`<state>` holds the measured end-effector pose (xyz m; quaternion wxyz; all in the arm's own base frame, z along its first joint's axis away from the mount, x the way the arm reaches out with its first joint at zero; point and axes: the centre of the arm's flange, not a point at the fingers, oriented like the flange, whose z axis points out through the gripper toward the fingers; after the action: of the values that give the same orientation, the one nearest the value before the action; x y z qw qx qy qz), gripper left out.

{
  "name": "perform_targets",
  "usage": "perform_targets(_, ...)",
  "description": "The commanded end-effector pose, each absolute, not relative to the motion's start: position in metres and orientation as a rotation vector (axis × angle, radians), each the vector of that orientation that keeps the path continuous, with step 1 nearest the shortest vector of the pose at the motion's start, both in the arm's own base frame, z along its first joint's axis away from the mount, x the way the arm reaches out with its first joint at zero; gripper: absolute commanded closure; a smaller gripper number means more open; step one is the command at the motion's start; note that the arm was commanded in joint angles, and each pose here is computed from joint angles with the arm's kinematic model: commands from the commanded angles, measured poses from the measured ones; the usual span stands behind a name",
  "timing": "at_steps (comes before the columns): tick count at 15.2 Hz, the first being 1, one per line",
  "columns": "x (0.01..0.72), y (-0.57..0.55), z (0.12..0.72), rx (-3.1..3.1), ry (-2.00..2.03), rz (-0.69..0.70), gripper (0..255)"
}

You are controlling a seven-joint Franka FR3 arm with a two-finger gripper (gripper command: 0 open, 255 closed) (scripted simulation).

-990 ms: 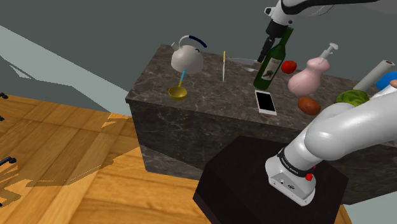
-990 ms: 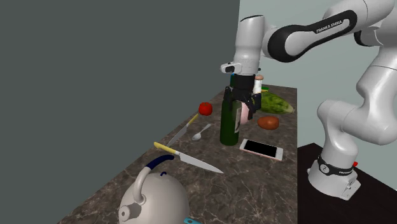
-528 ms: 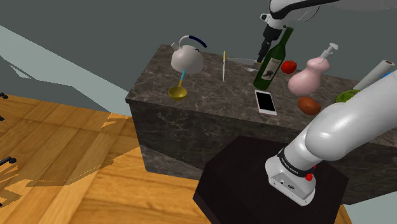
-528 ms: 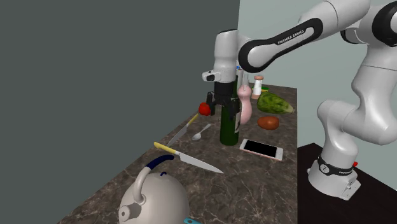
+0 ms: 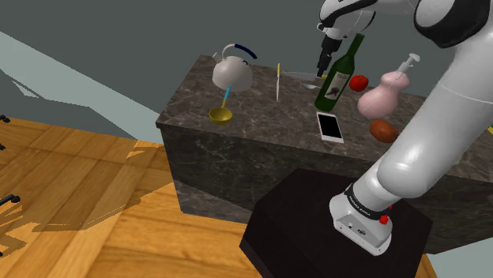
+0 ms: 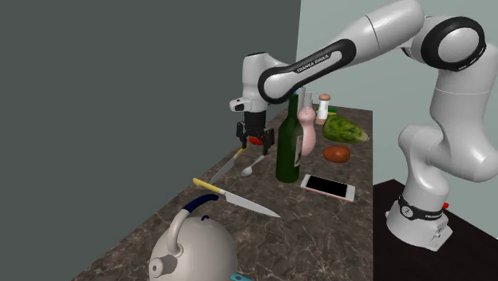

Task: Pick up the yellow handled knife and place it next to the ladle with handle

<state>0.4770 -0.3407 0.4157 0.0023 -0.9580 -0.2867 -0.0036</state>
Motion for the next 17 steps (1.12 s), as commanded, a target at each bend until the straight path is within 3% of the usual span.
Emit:
perform_targets(1,0.489,-0.362,0.405,-2.992,-0.948,-0.002,0)
perform_targets(8,0.544,-0.426,0.367,-2.950,-1.100,0.030,0)
perform_targets(17,0.545,-0.429,0.326,-2.949,-1.104,0.031,0)
